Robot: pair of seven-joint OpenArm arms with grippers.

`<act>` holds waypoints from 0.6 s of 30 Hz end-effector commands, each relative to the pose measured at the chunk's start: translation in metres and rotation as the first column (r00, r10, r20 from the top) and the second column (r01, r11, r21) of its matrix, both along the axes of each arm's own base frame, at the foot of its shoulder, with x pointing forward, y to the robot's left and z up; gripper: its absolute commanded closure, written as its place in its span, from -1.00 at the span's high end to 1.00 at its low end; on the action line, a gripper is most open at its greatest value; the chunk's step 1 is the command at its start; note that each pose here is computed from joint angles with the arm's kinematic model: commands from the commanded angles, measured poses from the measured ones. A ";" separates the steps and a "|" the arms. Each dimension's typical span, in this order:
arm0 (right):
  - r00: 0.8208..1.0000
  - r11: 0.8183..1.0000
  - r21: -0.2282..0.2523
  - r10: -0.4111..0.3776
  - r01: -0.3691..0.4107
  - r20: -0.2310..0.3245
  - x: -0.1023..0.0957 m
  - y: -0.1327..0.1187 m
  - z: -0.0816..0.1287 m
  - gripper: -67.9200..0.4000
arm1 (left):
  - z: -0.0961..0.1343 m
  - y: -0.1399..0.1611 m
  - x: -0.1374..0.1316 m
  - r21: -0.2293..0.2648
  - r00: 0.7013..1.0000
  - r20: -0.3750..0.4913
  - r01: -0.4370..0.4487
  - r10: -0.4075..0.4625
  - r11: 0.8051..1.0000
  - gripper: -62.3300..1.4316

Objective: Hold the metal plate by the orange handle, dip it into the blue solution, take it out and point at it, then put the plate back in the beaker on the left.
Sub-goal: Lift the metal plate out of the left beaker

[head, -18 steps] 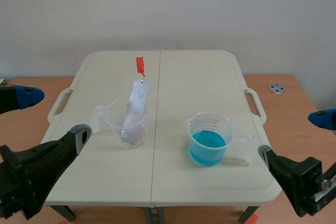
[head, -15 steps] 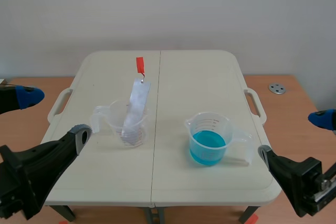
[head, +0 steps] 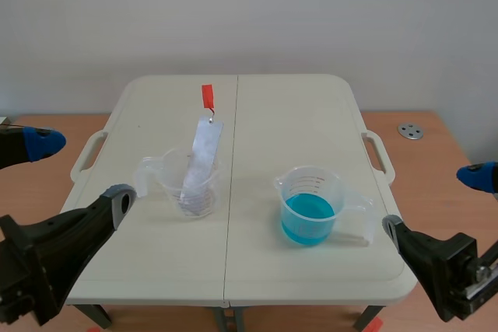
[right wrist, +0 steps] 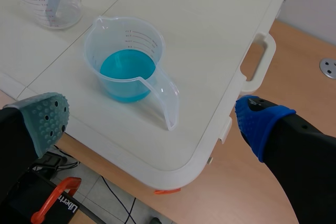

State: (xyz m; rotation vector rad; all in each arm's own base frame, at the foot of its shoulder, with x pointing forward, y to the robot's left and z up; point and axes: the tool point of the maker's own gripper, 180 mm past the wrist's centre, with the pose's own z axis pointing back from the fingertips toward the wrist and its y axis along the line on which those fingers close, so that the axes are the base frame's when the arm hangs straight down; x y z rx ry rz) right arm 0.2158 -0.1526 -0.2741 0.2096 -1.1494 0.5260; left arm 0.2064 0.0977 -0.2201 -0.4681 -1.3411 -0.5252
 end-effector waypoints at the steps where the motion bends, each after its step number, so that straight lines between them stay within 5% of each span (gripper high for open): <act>1: 0.999 1.000 0.011 0.008 -0.009 0.044 0.006 0.003 0.012 0.95 | 0.006 -0.002 0.001 -0.018 1.000 0.019 0.004 -0.003 1.000 1.00; 3: 0.999 1.000 0.011 0.008 -0.009 0.044 0.006 0.003 0.012 0.95 | 0.006 -0.002 0.001 -0.018 1.000 0.020 0.003 -0.003 1.000 0.95; 4: 0.999 1.000 0.011 0.008 -0.009 0.044 0.006 0.003 0.012 0.95 | 0.006 -0.002 0.001 -0.017 1.000 0.020 0.000 0.000 1.000 0.63; 7: 0.999 1.000 0.011 0.008 -0.009 0.044 0.007 0.003 0.012 0.95 | 0.003 -0.002 0.001 -0.006 1.000 0.009 0.002 -0.002 1.000 -0.87; 18: 0.998 1.000 0.014 0.009 -0.010 0.059 0.009 0.003 0.015 0.95 | -0.004 -0.002 -0.001 0.018 1.000 -0.022 0.009 -0.008 1.000 -0.86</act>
